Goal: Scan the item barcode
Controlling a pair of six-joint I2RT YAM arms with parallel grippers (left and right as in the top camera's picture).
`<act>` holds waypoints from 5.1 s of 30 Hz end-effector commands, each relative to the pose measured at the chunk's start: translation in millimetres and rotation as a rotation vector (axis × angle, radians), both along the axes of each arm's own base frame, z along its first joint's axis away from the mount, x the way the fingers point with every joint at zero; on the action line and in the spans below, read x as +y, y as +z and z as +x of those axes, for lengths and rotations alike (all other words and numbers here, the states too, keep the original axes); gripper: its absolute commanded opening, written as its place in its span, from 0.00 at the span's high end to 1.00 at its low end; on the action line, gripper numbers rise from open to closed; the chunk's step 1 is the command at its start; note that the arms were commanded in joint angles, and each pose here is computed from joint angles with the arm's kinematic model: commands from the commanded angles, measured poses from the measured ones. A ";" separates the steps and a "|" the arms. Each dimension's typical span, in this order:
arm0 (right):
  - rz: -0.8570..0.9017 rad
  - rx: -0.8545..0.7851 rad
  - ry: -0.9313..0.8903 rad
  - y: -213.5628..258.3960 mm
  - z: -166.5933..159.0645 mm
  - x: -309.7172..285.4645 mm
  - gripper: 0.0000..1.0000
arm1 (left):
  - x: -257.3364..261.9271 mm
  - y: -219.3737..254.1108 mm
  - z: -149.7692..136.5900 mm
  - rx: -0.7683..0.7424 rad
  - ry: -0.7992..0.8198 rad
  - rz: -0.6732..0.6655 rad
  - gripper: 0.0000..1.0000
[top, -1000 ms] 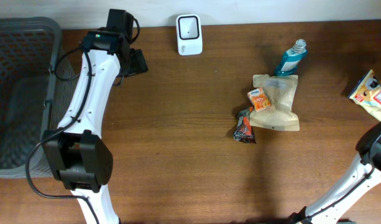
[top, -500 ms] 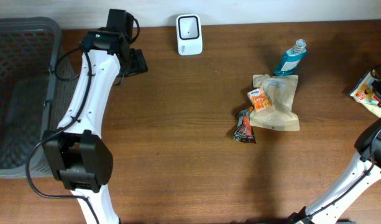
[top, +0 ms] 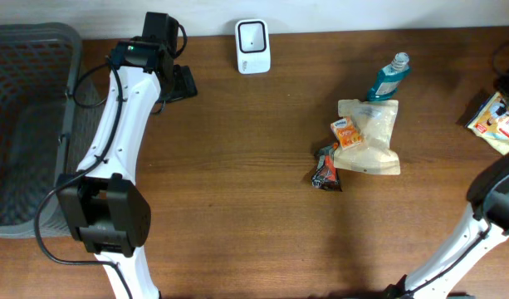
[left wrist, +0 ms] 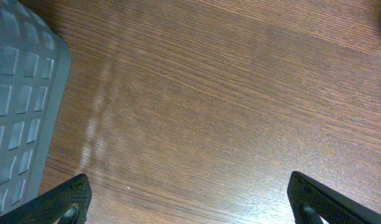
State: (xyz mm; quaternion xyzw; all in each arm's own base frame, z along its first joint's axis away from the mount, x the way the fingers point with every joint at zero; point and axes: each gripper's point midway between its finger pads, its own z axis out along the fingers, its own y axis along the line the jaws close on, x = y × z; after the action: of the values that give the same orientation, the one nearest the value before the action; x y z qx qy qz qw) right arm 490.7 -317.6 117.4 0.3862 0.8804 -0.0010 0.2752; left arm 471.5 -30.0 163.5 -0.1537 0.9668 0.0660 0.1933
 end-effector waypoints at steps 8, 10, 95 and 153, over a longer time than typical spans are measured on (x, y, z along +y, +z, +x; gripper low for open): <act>-0.021 0.311 -0.083 -84.1 -29.9 12.3 0.96 | -1.3 -8.9 -0.8 0.020 0.008 0.002 0.01; -0.008 0.357 -0.101 -86.7 -41.8 13.9 0.96 | -1.3 -8.9 -0.8 0.020 0.008 0.002 0.01; -0.234 0.130 0.827 55.9 56.7 246.7 0.37 | -1.8 -8.9 -0.8 0.020 0.007 0.002 0.01; -0.200 0.153 1.798 42.5 -26.0 492.5 0.77 | -2.2 -8.9 -0.9 0.020 0.007 0.002 0.01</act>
State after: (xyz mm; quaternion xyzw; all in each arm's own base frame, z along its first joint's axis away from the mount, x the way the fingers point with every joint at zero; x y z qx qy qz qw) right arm 485.1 155.9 153.9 -0.4008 0.8974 0.1005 0.1546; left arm 471.5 -30.0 163.5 -0.1537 0.9668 0.0660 0.1933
